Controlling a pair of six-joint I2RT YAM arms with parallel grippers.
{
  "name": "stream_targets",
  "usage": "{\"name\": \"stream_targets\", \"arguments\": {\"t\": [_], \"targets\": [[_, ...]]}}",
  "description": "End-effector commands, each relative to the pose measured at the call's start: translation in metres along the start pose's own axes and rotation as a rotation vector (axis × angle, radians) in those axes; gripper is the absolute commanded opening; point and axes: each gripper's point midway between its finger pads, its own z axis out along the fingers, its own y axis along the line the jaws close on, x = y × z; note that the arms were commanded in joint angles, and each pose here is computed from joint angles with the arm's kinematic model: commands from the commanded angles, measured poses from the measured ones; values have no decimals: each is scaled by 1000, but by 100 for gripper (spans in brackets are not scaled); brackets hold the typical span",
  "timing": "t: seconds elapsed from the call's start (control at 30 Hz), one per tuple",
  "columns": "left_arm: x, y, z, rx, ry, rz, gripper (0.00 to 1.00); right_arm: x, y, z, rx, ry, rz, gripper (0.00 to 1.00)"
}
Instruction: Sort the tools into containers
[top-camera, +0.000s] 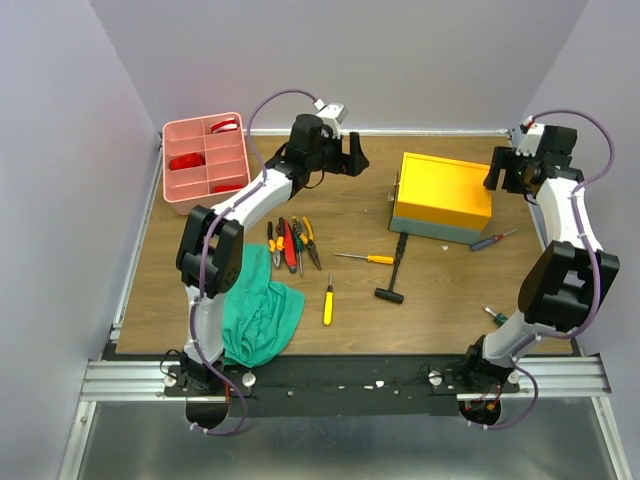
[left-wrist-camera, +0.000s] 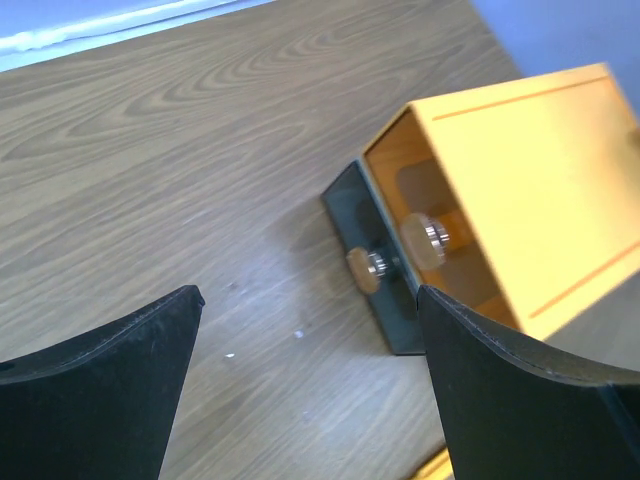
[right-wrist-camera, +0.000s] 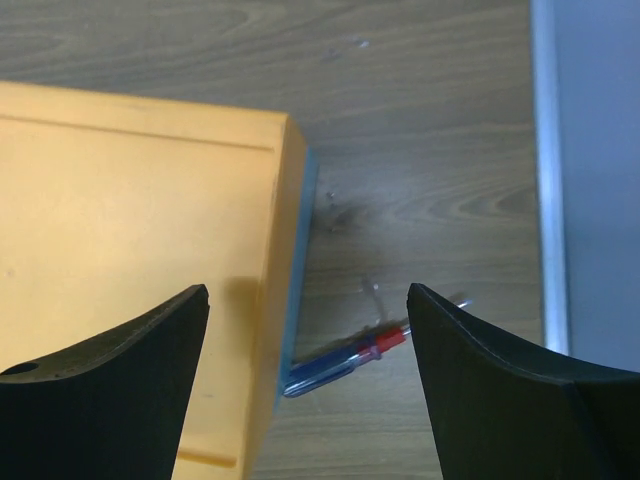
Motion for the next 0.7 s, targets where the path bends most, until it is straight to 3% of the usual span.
{"name": "stream_targets", "arguments": {"t": [0.0,0.13,0.27,0.37,0.67], "targets": [[4,-27,7,118,34,-115,99,23,33,7,-176,97,98,88],[18,-26,9,83,71,-135,99,31,44,19,-259,125,96,84],[28,-19,6,21,101,-129,99,20,49,34,-314,114,103,65],[36,-18,0,1,116,-112,99,4,56,48,-370,94,133,58],[60,-29,4,2,148,-100,99,-26,79,82,-401,49,151,60]]}}
